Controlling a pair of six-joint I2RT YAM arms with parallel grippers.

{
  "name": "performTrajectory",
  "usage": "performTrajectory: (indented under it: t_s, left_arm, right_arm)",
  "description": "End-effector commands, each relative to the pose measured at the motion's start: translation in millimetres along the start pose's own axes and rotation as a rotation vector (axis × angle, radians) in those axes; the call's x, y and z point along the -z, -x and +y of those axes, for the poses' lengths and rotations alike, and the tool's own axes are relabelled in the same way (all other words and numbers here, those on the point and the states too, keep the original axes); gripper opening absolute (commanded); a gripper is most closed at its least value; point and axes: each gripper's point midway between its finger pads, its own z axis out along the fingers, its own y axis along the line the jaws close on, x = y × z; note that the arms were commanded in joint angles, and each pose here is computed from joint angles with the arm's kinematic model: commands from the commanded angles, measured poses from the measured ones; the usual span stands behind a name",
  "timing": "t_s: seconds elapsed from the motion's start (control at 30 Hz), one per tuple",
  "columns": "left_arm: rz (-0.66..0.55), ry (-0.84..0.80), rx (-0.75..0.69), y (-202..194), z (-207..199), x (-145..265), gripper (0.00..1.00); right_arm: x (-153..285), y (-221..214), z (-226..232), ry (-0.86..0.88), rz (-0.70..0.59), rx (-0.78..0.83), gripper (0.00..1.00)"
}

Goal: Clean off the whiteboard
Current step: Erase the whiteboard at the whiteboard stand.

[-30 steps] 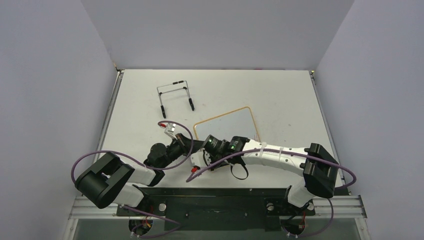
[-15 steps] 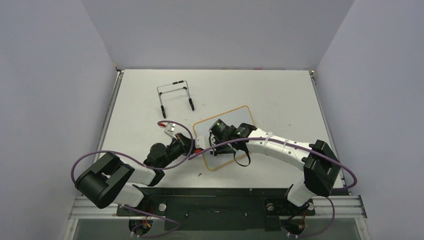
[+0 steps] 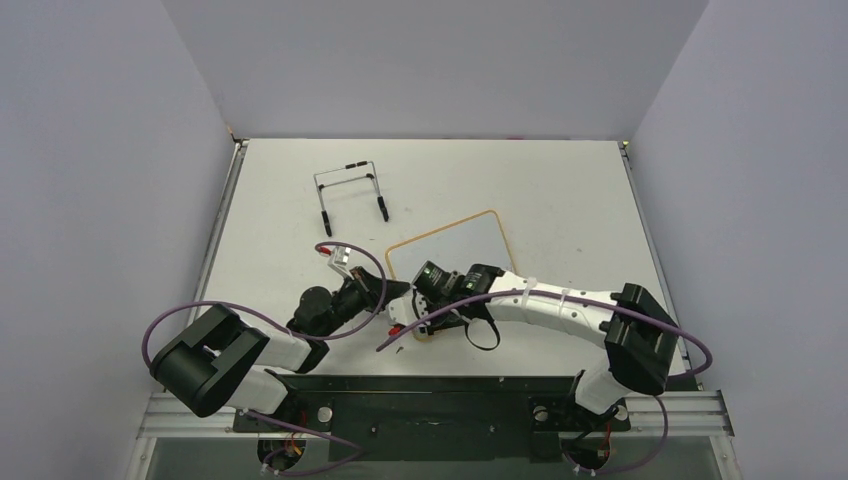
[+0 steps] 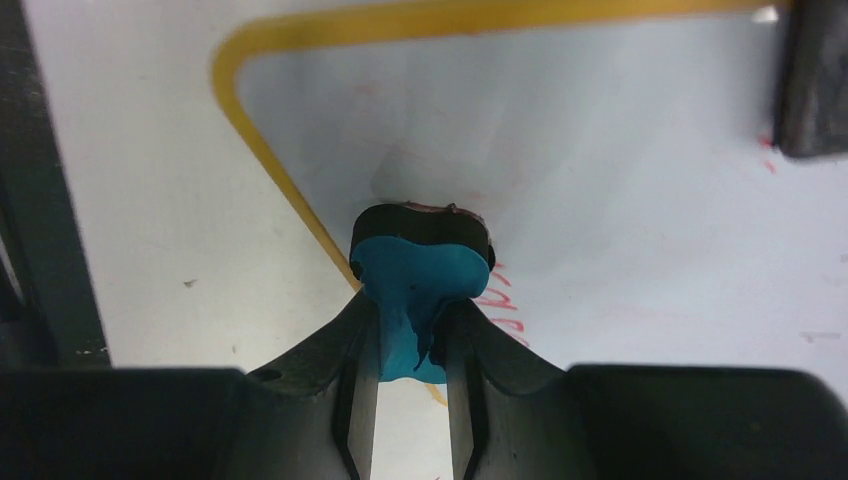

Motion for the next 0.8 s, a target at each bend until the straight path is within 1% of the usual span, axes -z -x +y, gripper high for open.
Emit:
performTrajectory:
  t_s: [0.0,0.03,0.1,0.2,0.27,0.33,0.4,0.47,0.57,0.67,0.77]
  left_arm:
    - [-0.077,-0.241,-0.033,26.4,-63.2,-0.8,0.0]
    - [-0.077,-0.241,-0.031,26.3,-63.3,-0.7,0.0]
    - [-0.077,-0.242,-0.033,26.5,-63.8,-0.7,0.0]
    - [-0.077,-0.239,-0.035,26.4,-63.3,-0.2,0.0]
    - [-0.078,-0.235,-0.035,26.2,-62.1,-0.3,0.0]
    - [-0.076,-0.233,-0.033,25.7,-61.2,-0.9,0.0]
    - [-0.073,-0.235,-0.032,25.0,-60.9,-1.6,0.0]
    - [-0.075,-0.243,-0.029,25.4,-62.3,-1.6,0.0]
    - [-0.075,-0.244,-0.026,25.2,-62.5,-0.7,0.0]
    - [-0.078,-0.24,-0.032,25.9,-62.7,0.8,0.0]
    - [-0.079,-0.232,-0.038,26.5,-62.2,1.0,0.0]
  right_arm:
    - [7.7,-13.1,-47.4,-0.108,-0.001,-0.116,0.0]
    - [11.4,-15.4,-58.3,-0.136,-0.002,-0.139,0.0]
    - [13.8,-16.6,-65.9,-0.158,-0.003,-0.159,0.0]
    - [9.0,-14.5,-56.0,-0.13,-0.006,-0.154,0.0]
    - [3.9,-11.5,-38.9,-0.095,-0.001,-0.118,0.0]
    - [-1.8,5.7,-6.0,-0.022,-0.028,-0.032,0.0]
    - [-4.7,13.0,20.2,0.025,-0.022,0.049,0.0]
    - [-5.6,15.6,27.6,0.033,-0.005,0.087,0.0]
    - [-6.8,9.7,8.9,-0.008,0.031,0.054,0.0]
    - [-0.5,-5.2,-26.3,-0.061,0.035,-0.049,0.0]
    - [2.8,-24.6,-49.2,-0.099,0.07,-0.118,0.0]
